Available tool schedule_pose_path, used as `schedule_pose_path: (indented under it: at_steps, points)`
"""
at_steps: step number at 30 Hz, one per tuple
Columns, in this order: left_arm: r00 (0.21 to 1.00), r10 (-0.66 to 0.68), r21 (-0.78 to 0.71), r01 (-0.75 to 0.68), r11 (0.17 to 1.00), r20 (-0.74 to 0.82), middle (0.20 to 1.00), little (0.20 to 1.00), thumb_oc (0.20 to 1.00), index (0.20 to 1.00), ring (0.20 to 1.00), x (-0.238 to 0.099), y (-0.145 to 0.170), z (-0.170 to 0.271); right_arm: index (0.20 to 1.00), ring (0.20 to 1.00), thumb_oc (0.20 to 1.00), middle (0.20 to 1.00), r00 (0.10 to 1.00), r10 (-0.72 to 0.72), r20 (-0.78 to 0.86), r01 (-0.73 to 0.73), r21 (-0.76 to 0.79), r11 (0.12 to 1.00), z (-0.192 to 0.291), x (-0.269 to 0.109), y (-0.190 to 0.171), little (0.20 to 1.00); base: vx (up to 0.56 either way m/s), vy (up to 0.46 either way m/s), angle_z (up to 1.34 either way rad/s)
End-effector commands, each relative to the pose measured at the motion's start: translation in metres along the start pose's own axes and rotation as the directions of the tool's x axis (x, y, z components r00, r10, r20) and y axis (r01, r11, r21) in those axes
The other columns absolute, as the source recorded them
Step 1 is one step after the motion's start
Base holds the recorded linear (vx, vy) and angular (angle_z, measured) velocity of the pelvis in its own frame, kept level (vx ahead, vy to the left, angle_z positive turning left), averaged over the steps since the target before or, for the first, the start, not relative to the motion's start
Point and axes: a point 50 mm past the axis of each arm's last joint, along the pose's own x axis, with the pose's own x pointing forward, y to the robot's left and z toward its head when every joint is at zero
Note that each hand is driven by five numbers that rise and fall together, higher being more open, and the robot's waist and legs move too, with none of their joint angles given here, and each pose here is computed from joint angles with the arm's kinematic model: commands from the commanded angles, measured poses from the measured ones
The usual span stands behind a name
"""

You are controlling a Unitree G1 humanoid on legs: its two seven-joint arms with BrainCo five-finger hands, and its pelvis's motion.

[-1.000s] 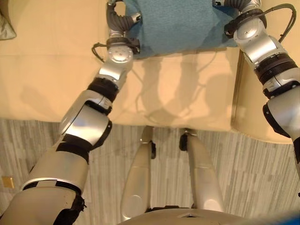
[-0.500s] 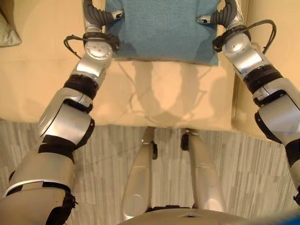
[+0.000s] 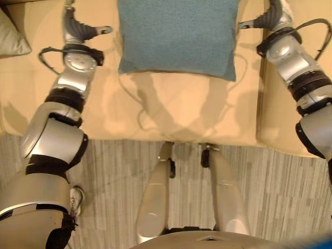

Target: Pick up all the scattered cushions and arrange them neatly on the sofa.

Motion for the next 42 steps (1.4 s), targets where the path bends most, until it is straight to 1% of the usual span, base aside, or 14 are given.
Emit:
schedule_pose_path:
  at_steps: [1, 7, 9, 10, 12, 15, 20, 21, 24, 25, 29, 33, 39, 42]
  points:
    - [0.998, 0.057, -0.052, -0.057, 0.997, 0.009, 1.000, 1.000, 1.000, 1.000, 1.000, -0.001, 0.018, -0.009, 1.000, 1.000, 1.000, 1.000, 0.995, -0.082, 0.060, 0.080, 0.035, 0.996, 0.007, 0.005, -0.029, 1.000, 0.00, 0.000, 0.00]
    - [0.995, -0.037, -0.129, 0.024, 0.991, -0.096, 1.000, 1.000, 1.000, 1.000, 1.000, -0.057, 0.001, -0.080, 1.000, 1.000, 1.000, 1.000, 0.998, 0.001, 0.067, -0.006, 0.065, 0.998, -0.030, -0.027, -0.005, 1.000, 0.04, 0.009, 0.02]
    - [0.979, -0.090, -0.122, 0.069, 0.990, -0.182, 1.000, 1.000, 1.000, 1.000, 1.000, -0.086, -0.003, -0.114, 1.000, 1.000, 1.000, 1.000, 0.995, 0.065, 0.076, -0.070, 0.059, 0.996, -0.042, -0.044, 0.008, 1.000, 0.09, 0.037, 0.01]
    - [0.948, -0.168, -0.142, 0.134, 0.981, -0.270, 1.000, 1.000, 1.000, 1.000, 1.000, -0.126, -0.012, -0.146, 1.000, 1.000, 1.000, 1.000, 0.986, 0.156, 0.057, -0.158, 0.047, 0.986, -0.065, -0.071, 0.027, 1.000, 0.10, 0.037, -0.03]
    - [0.926, -0.214, -0.143, 0.177, 0.974, -0.312, 1.000, 1.000, 1.000, 1.000, 1.000, -0.144, -0.017, -0.159, 1.000, 1.000, 1.000, 1.000, 0.981, 0.190, 0.027, -0.191, 0.051, 0.980, -0.078, -0.085, 0.034, 1.000, 0.07, 0.032, -0.04]
    - [0.815, -0.342, -0.140, 0.313, 0.939, -0.468, 1.000, 1.000, 1.000, 1.000, 1.000, -0.209, -0.024, -0.200, 1.000, 1.000, 1.000, 1.000, 0.938, 0.336, -0.081, -0.328, 0.100, 0.939, -0.116, -0.135, 0.062, 1.000, 0.08, 0.027, -0.02]
    - [0.581, -0.365, -0.185, 0.347, 0.920, -0.727, 1.000, 1.000, 1.000, 1.000, 1.000, -0.300, -0.017, -0.251, 1.000, 1.000, 1.000, 1.000, 0.821, 0.506, -0.265, -0.458, 0.223, 0.860, -0.159, -0.210, 0.101, 1.000, 0.08, 0.035, -0.01]
    - [0.581, -0.365, -0.185, 0.347, 0.920, -0.727, 1.000, 1.000, 1.000, 1.000, 1.000, -0.300, -0.017, -0.251, 1.000, 1.000, 1.000, 1.000, 0.821, 0.506, -0.265, -0.458, 0.223, 0.860, -0.159, -0.210, 0.101, 1.000, 0.07, 0.038, -0.16]
    - [0.382, -0.347, -0.187, 0.397, 0.899, -0.856, 1.000, 1.000, 1.000, 1.000, 1.000, -0.357, -0.012, -0.272, 1.000, 1.000, 1.000, 1.000, 0.705, 0.597, -0.382, -0.541, 0.254, 0.802, -0.182, -0.253, 0.119, 1.000, 0.04, 0.017, -0.10]
    - [0.382, -0.348, -0.187, 0.397, 0.898, -0.856, 1.000, 1.000, 1.000, 1.000, 1.000, -0.357, -0.012, -0.272, 1.000, 1.000, 1.000, 1.000, 0.705, 0.597, -0.382, -0.541, 0.254, 0.802, -0.182, -0.253, 0.119, 1.000, 0.05, 0.002, -0.01]
    - [0.184, -0.306, -0.182, 0.490, 0.852, -0.934, 1.000, 1.000, 1.000, 1.000, 1.000, -0.410, 0.001, -0.284, 1.000, 1.000, 1.000, 1.000, 0.547, 0.650, -0.528, -0.589, 0.309, 0.747, -0.205, -0.310, 0.137, 1.000, 0.08, 0.010, -0.05]
    - [0.110, -0.273, -0.174, 0.538, 0.825, -0.956, 1.000, 1.000, 1.000, 1.000, 1.000, -0.430, 0.011, -0.286, 1.000, 1.000, 1.000, 1.000, 0.413, 0.683, -0.602, -0.653, 0.327, 0.683, -0.216, -0.351, 0.144, 1.000, 0.08, -0.007, -0.10]
    - [0.057, -0.239, -0.168, 0.556, 0.814, -0.969, 1.000, 1.000, 1.000, 1.000, 1.000, -0.444, 0.022, -0.288, 1.000, 1.000, 1.000, 1.000, 0.211, 0.674, -0.708, -0.614, 0.441, 0.655, -0.226, -0.412, 0.148, 1.000, 0.03, -0.044, 0.04]
    - [0.057, -0.243, -0.170, 0.564, 0.809, -0.968, 1.000, 1.000, 1.000, 1.000, 1.000, -0.443, 0.021, -0.288, 1.000, 1.000, 1.000, 1.000, 0.171, 0.669, -0.724, -0.594, 0.466, 0.656, -0.227, -0.424, 0.148, 1.000, -0.05, -0.034, 0.03]
